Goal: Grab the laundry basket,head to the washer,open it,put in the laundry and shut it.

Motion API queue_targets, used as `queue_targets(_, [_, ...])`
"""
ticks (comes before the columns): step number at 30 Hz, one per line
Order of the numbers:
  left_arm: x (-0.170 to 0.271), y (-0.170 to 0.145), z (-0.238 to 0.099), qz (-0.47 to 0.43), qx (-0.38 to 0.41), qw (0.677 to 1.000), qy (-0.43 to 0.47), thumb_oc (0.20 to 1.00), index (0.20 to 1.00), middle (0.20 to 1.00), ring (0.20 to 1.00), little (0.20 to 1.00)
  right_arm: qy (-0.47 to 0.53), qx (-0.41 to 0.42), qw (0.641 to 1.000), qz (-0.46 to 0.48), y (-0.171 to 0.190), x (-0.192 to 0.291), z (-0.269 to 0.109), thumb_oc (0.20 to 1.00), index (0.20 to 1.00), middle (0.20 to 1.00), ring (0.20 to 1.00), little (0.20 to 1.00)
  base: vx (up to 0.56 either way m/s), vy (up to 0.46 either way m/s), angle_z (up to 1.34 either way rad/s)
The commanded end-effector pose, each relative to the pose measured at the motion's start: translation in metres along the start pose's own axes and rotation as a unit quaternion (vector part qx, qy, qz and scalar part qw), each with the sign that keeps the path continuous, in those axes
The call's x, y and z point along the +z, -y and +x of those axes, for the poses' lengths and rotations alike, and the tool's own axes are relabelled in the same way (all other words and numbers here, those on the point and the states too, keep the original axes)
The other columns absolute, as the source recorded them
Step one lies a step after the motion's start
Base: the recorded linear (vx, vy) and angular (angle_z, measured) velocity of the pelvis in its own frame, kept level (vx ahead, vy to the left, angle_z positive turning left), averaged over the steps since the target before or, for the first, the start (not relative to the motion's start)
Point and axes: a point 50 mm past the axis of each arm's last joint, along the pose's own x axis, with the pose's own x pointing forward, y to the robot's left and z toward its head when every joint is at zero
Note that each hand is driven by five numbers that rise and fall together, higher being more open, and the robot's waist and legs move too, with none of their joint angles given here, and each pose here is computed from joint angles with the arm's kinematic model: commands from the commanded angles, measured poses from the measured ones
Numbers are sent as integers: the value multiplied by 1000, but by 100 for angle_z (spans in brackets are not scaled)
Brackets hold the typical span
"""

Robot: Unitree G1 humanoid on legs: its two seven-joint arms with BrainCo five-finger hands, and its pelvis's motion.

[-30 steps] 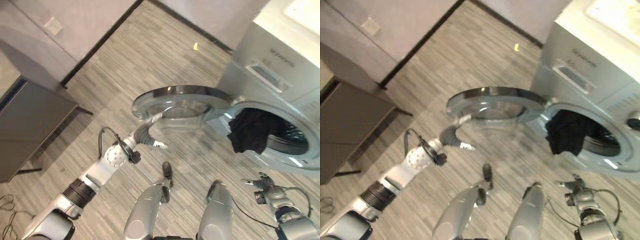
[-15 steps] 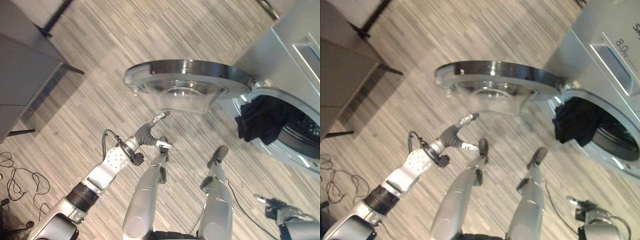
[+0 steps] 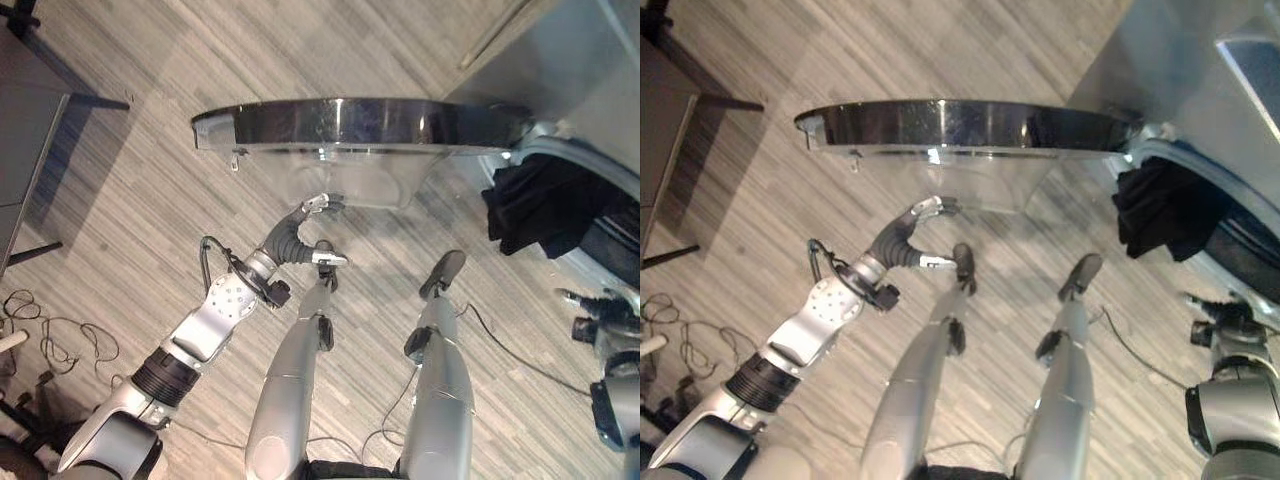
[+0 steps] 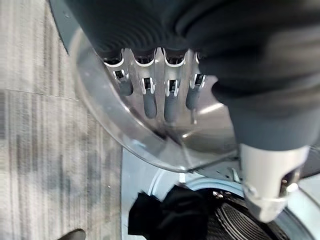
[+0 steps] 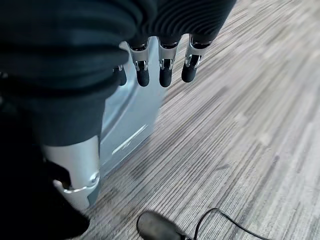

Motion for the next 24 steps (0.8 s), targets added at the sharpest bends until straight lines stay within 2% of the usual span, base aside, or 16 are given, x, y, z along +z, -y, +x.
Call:
queue_targets(1, [20, 8, 5, -48, 24, 996, 67, 1000, 1000, 1000, 1000, 1000, 6, -53, 998, -27, 25, 5, 0, 1000, 1000, 1000, 1000, 1000, 0, 0, 0])
queue_targets(6, [27, 14, 9, -69, 21, 994, 85, 1000, 1000, 1000, 1000, 1000, 61, -62, 996, -27, 15, 44, -1, 1000, 1000, 1000, 1000, 1000, 2, -14, 0])
queue_targets(11, [37, 10, 7, -78, 25, 991, 110, 1000, 1000, 1000, 1000, 1000, 143, -124, 982, -8, 35, 101, -10, 1000, 1000, 1000, 1000, 1000, -2, -17, 8])
queue_targets(17, [36, 3, 5, -79, 47, 990, 111, 1000, 1000, 1000, 1000, 1000, 197, -164, 963, 83, 51, 143, -23, 1000, 1000, 1000, 1000, 1000, 0, 0, 0])
queue_targets(18, [36, 2, 6, -84, 53, 989, 112, 1000, 1000, 1000, 1000, 1000, 207, -154, 957, 134, 46, 152, -26, 570, 570, 570, 570, 570, 0, 0, 0])
queue_targets(19, [36, 3, 6, -88, 53, 988, 113, 1000, 1000, 1000, 1000, 1000, 213, -144, 951, 173, 41, 158, -28, 467, 467, 467, 467, 467, 0, 0, 0])
queue_targets(20, [36, 3, 6, -87, 53, 988, 112, 1000, 1000, 1000, 1000, 1000, 213, -144, 950, 176, 41, 158, -28, 278, 278, 278, 278, 278, 0, 0, 0])
queue_targets(21, [37, 5, 9, -92, 51, 988, 114, 1000, 1000, 1000, 1000, 1000, 215, -112, 939, 242, 27, 166, -31, 200, 200, 200, 200, 200, 0, 0, 0])
queue_targets(23, [37, 8, 11, -94, 47, 988, 115, 1000, 1000, 1000, 1000, 1000, 220, -89, 933, 269, 15, 171, -33, 200, 200, 200, 200, 200, 0, 0, 0])
queue_targets(24, [38, 13, 13, -100, 40, 987, 115, 1000, 1000, 1000, 1000, 1000, 229, -52, 925, 300, -9, 180, -38, 200, 200, 200, 200, 200, 0, 0, 0])
